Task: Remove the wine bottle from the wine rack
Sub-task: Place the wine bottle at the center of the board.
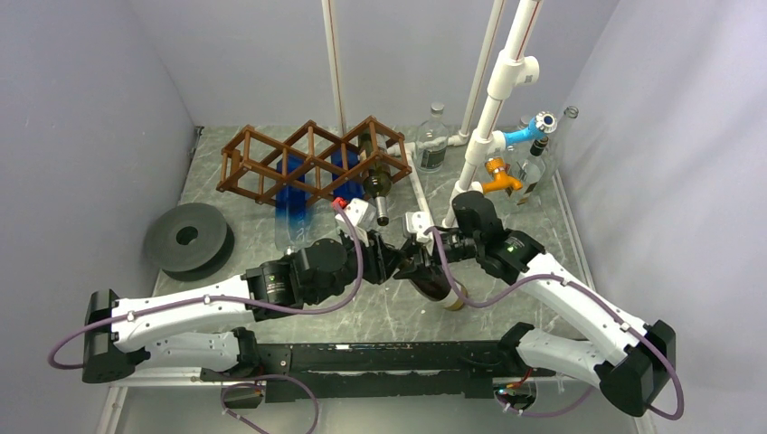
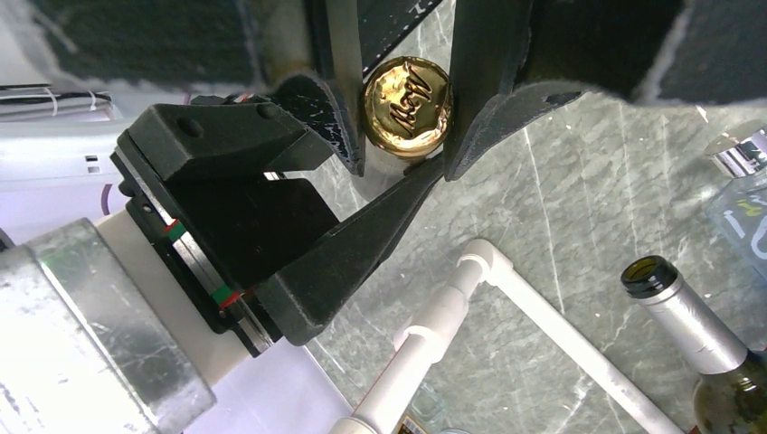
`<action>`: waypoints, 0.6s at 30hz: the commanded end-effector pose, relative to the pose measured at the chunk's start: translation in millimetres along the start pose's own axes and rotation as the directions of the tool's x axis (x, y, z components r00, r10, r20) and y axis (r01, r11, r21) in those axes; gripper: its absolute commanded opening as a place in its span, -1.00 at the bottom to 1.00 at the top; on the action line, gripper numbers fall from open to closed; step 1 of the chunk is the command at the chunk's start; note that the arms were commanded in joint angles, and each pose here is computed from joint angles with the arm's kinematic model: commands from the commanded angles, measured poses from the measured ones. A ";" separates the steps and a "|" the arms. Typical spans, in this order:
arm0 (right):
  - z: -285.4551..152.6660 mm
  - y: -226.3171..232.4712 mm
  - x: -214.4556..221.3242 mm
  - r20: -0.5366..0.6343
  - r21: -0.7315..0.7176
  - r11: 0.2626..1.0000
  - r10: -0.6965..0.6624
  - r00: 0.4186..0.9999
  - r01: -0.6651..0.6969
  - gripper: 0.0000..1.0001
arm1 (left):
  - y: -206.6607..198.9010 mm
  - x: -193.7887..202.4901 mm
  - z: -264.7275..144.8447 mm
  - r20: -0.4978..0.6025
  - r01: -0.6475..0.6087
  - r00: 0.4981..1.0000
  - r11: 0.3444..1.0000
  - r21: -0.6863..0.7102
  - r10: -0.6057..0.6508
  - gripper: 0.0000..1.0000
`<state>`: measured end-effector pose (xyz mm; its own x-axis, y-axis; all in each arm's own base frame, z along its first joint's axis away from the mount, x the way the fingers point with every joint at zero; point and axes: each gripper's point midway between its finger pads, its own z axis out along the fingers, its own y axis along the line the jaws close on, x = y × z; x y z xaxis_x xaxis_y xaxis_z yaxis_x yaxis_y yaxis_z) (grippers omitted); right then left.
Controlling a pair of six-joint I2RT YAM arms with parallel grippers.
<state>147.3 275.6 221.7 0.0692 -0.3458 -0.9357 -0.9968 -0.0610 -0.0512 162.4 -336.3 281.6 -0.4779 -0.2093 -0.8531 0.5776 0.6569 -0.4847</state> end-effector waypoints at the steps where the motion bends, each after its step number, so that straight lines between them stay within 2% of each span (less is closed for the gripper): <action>1: -10.4 14.5 -15.7 0.040 -0.060 0.998 -0.027 0.999 0.029 -0.92 | -47.1 -64.7 -12.5 0.159 0.063 0.983 0.984 0.166 -0.090 -0.66; 5: -22.4 37.9 -14.6 0.074 -0.167 0.981 -0.086 0.994 0.097 -1.00 | -48.1 -70.1 -21.9 0.187 0.063 0.977 0.978 0.201 -0.102 0.17; 7: -27.0 39.3 -11.1 0.079 -0.170 0.979 -0.100 0.992 0.112 -1.00 | -48.0 -70.7 -25.8 0.194 0.055 0.976 0.975 0.213 -0.098 0.48; 9: -30.0 36.1 -5.8 0.073 -0.153 0.981 -0.105 0.992 0.115 -1.00 | -48.1 -71.2 -29.7 0.195 0.044 0.977 0.974 0.222 -0.089 0.62; 13: -37.0 30.9 1.2 0.073 -0.118 0.987 -0.102 0.992 0.110 -1.00 | -44.1 -76.0 -41.3 0.205 0.005 0.977 0.976 0.219 -0.051 0.74; 16: -48.7 26.1 -0.1 0.072 -0.077 0.989 -0.122 0.990 0.127 -1.00 | -29.5 -81.7 -53.6 0.228 -0.033 0.974 0.985 0.170 -0.007 0.95; 18: -59.0 22.5 -0.8 0.070 -0.040 0.991 -0.128 0.989 0.131 -1.00 | -15.2 -83.1 -62.1 0.240 -0.092 0.969 0.989 0.118 0.061 0.99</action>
<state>129.1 232.8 228.2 0.1362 -0.3009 -0.9439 -0.9843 -0.1491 -0.0945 147.9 -311.3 361.5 -0.3649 -0.3592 -0.8589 0.6857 0.5203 -0.5089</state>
